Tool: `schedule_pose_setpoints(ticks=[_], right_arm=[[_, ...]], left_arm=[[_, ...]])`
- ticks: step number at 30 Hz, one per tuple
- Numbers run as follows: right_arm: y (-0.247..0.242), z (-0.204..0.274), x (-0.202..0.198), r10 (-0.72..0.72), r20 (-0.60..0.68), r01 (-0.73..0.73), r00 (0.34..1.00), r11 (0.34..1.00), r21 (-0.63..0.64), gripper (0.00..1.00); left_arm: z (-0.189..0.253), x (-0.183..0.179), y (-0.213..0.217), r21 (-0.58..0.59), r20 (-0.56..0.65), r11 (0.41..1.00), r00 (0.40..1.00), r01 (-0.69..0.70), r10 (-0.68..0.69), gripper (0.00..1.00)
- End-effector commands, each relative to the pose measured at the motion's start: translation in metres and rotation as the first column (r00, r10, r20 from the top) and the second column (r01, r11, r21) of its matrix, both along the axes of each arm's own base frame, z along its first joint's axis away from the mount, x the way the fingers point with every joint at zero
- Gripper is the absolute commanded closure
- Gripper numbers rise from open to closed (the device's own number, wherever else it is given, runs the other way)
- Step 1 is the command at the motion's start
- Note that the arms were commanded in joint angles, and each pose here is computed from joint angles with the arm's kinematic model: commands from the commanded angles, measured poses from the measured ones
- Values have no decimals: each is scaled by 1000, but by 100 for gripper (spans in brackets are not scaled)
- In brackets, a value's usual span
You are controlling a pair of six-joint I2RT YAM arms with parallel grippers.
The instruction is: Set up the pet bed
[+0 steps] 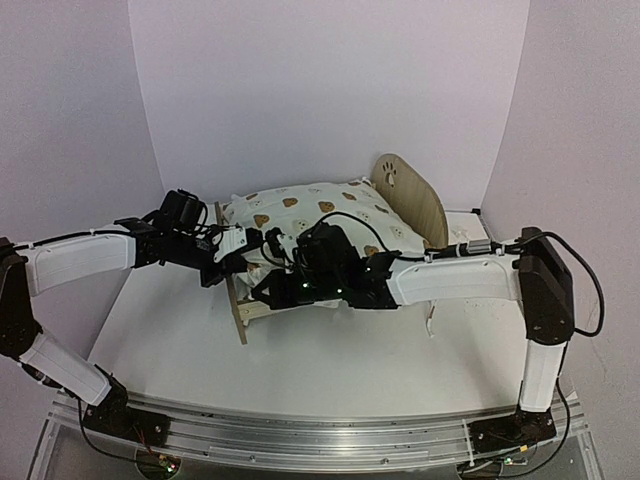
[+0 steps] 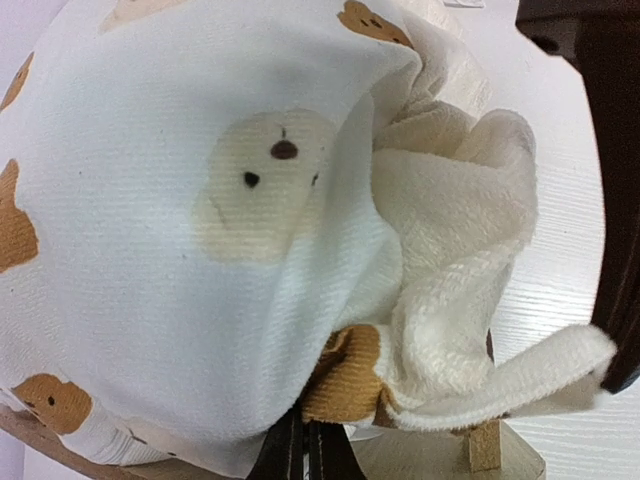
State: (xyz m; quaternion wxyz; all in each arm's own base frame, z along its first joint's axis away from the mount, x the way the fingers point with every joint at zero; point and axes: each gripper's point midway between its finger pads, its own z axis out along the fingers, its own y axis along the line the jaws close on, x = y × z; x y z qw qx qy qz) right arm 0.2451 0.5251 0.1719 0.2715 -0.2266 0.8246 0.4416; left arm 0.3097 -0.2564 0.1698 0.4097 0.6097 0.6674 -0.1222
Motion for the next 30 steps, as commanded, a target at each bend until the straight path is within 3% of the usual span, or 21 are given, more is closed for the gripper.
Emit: schedule_pose_setpoints(ticks=[1, 6, 9, 20, 30], right_arm=[[0, 59, -24, 159, -5, -156, 987, 976, 154, 100], [11, 107, -60, 395, 26, -384, 918, 873, 301, 100], [6, 129, -72, 462, 39, -445, 886, 825, 349, 100], [-37, 199, -62, 416, 152, -432, 897, 744, 510, 100], [-77, 216, -66, 369, 174, -403, 913, 749, 525, 94]], left_arm=[[2, 8, 8, 9, 36, 999, 999, -33, 33, 100], [0, 8, 10, 13, 36, 999, 999, -35, 35, 100], [-2, 8, 10, 15, 35, 999, 999, -34, 34, 100], [-3, 8, 11, 16, 37, 999, 999, -29, 28, 100], [-2, 9, 11, 17, 44, 1000, 999, -25, 24, 100]])
